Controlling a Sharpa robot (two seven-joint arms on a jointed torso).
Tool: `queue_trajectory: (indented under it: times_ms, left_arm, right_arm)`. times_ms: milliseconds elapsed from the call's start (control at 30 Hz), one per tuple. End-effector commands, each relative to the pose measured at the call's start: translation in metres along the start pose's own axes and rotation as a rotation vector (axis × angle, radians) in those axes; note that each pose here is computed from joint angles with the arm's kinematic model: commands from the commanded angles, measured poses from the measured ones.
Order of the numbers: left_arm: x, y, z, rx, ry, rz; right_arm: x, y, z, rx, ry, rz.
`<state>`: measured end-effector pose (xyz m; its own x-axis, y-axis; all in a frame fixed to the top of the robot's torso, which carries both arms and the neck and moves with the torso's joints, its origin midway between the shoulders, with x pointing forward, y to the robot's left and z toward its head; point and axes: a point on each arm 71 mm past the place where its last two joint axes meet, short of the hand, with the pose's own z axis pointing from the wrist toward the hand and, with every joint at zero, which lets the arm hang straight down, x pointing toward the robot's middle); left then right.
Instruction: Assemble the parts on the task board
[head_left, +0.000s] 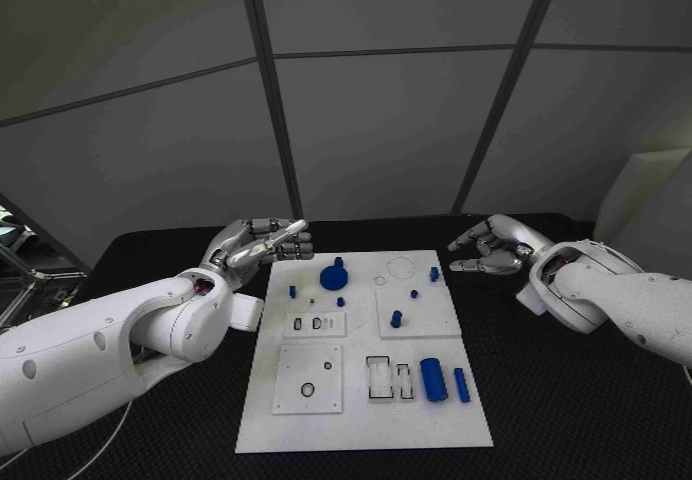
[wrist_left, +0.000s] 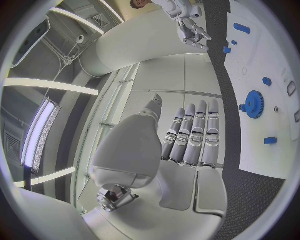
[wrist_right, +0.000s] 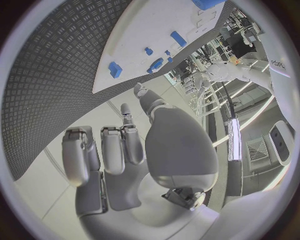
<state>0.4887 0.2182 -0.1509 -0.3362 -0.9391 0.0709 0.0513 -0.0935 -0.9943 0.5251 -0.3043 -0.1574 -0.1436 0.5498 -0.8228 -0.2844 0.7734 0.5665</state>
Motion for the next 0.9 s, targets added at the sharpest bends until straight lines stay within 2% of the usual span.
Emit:
queue_trajectory:
  times_ms: [33,300,533,900]
  left_arm:
    - [0.0013,-0.0004,0.0007,0.005,0.017,-0.003]
    - [0.0010,0.0012,0.0013,0.004,0.016,-0.004]
    - [0.0007,0.0019,0.0015,0.002,0.015,-0.004]
    - [0.0005,0.0021,0.0015,0.001,0.014,-0.004]
  right_arm:
    - [0.004,0.000,0.002,-0.024,0.021,-0.006]
    - [0.018,-0.007,0.011,0.012,0.032,-0.019]
    - [0.023,-0.008,0.017,0.027,0.026,-0.024]
    - [0.032,-0.006,0.024,0.036,0.069,-0.029]
